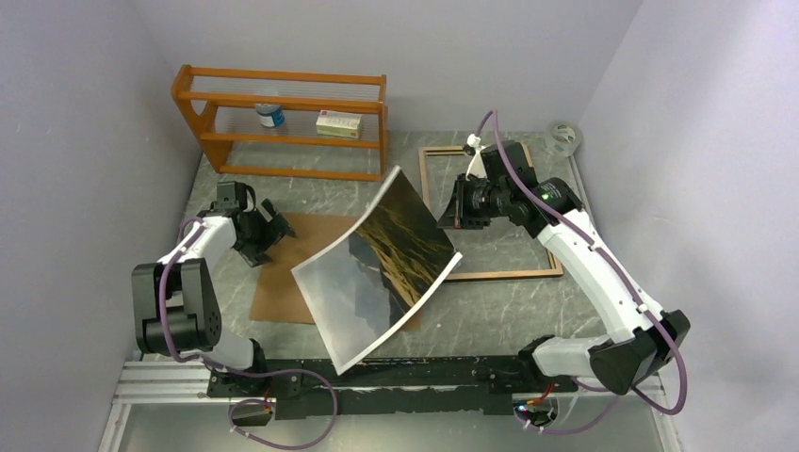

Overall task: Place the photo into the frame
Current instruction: Adjust the photo frame item at the center of the board.

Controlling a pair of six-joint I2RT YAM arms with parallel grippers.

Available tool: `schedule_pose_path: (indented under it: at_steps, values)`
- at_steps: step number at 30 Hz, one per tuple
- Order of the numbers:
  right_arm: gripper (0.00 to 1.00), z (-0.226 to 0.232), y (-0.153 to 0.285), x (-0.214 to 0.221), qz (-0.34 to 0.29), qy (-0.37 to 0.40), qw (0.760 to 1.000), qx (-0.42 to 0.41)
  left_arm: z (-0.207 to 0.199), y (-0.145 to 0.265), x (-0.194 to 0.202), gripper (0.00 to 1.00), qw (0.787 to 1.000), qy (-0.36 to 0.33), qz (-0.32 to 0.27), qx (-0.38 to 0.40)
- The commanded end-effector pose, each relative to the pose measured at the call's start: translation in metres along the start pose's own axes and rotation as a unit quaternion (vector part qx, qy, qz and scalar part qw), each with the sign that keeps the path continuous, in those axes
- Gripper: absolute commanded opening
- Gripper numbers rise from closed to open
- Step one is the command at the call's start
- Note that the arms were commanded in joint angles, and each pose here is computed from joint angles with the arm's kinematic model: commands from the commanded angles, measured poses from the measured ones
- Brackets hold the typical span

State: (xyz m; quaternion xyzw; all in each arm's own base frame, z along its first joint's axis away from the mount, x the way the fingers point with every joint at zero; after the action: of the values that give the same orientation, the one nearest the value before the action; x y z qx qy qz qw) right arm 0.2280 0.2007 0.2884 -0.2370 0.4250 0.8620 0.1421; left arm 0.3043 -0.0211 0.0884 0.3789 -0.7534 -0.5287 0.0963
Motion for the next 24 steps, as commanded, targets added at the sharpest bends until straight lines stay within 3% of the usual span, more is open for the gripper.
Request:
schedule_pose_path:
  at_steps: [1,5,10,13,24]
  values:
    - [0.00,0.000,0.019,-0.030,-0.063,0.036,0.997,0.029,0.002,-0.007,-0.004,0.94,1.000,0.007,-0.010,-0.002]
    - [0.00,0.011,0.018,-0.044,-0.094,0.035,0.995,-0.014,-0.001,-0.012,-0.003,0.94,1.000,0.011,-0.001,0.009]
    - [0.00,0.031,0.030,-0.057,-0.174,0.085,0.977,-0.085,-0.019,-0.009,0.003,0.94,0.997,0.015,0.027,0.065]
    - [0.00,0.021,0.017,-0.057,-0.172,0.080,0.980,-0.067,-0.026,-0.002,0.012,0.94,0.994,0.029,0.043,0.093]
    - [0.00,-0.048,-0.044,-0.030,-0.151,-0.001,0.987,-0.048,0.010,-0.024,0.052,0.84,0.993,0.070,0.078,0.057]
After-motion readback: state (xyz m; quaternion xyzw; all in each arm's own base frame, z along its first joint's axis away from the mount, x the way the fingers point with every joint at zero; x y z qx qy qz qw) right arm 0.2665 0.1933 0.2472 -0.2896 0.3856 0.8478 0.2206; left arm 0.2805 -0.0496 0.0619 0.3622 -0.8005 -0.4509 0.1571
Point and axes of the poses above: each gripper's point midway between its finger pads, its own y axis back along the fingers, its own z axis along the line the jaws close on, x = y × z, the point moved 3 cm from there along y, back along the fingers, and after that the axes turned 1 degree about y, right-handed, at the moved point
